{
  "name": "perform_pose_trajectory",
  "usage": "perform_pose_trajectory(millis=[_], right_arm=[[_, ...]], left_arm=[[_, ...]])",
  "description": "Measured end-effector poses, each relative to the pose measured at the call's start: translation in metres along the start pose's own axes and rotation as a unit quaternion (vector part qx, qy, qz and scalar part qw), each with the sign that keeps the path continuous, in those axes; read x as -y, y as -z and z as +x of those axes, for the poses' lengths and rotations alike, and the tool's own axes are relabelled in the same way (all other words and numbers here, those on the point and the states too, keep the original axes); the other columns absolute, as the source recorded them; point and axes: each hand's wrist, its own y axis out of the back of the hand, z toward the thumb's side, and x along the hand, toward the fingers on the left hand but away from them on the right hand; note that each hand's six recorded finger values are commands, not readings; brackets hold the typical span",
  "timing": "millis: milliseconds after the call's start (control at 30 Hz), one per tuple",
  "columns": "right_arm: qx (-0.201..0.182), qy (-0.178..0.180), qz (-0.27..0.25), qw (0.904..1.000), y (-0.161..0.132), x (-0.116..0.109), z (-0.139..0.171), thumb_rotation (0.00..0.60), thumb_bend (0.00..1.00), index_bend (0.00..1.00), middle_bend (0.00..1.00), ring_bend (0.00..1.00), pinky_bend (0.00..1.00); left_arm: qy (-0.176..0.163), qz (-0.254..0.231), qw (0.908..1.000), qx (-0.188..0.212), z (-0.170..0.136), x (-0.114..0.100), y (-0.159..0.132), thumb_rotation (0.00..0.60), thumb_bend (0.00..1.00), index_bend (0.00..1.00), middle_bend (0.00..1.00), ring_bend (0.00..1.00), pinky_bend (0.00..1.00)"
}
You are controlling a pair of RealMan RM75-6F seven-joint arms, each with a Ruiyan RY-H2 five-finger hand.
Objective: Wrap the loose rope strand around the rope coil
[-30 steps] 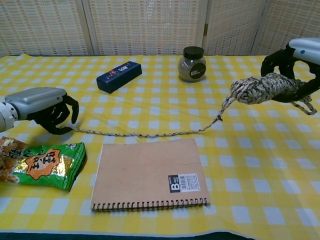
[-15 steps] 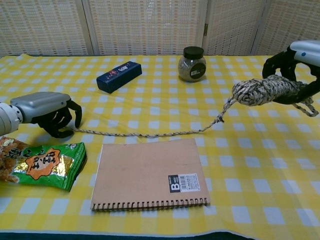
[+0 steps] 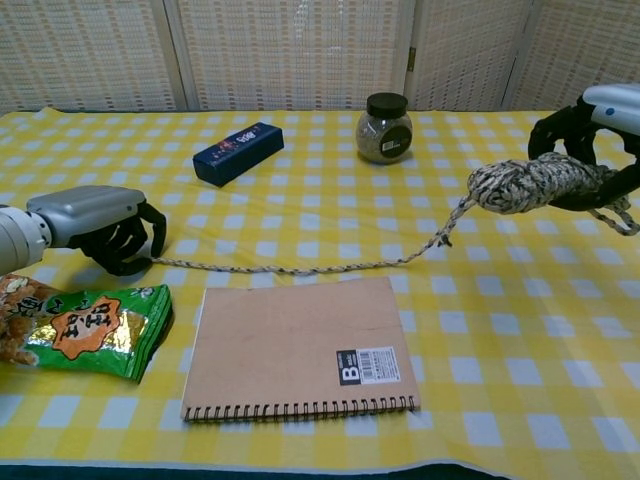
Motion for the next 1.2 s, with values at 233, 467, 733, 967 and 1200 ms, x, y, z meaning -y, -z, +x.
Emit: perform_pose_trajectory(millis=[233, 467, 733, 967, 1200], right_arm=[[0.001, 0.000, 0.000, 1.0000, 0.001, 0.000, 0.000, 0.600, 0.62, 0.84, 0.65, 0.69, 0.56], [0.001, 0.002, -0.003, 1.0000, 0.001, 0.000, 0.000, 0.600, 0.63, 0.85, 0.66, 0.70, 0.56], [-0.002, 0.021, -0.021, 0.9996, -0.001, -0.009, 0.003, 0.600, 0.64, 0.86, 0.67, 0.71, 0.57], [-0.024, 0.034, -0.066, 0.9969, -0.017, -0.015, 0.003, 0.600, 0.64, 0.88, 0.70, 0.73, 0.62], [-0.068, 0.021, -0.107, 0.9917, -0.056, -0.013, -0.010, 0.600, 0.64, 0.90, 0.72, 0.75, 0.64]], left_arm=[[0.001, -0.001, 1.0000, -0.002, 0.001, 0.004, -0.001, 0.600, 0.48, 0.57, 0.83, 0.75, 0.73], [-0.007, -0.015, 0.9998, -0.006, 0.003, 0.004, 0.001, 0.600, 0.49, 0.63, 0.85, 0.77, 0.74], [-0.035, -0.059, 0.9976, -0.006, -0.001, -0.011, 0.007, 0.600, 0.50, 0.65, 0.87, 0.79, 0.74], [-0.078, -0.086, 0.9932, 0.006, -0.015, -0.054, 0.014, 0.600, 0.50, 0.65, 0.87, 0.79, 0.74], [-0.123, -0.095, 0.9872, 0.037, -0.029, -0.118, 0.004, 0.600, 0.51, 0.65, 0.87, 0.79, 0.74]])
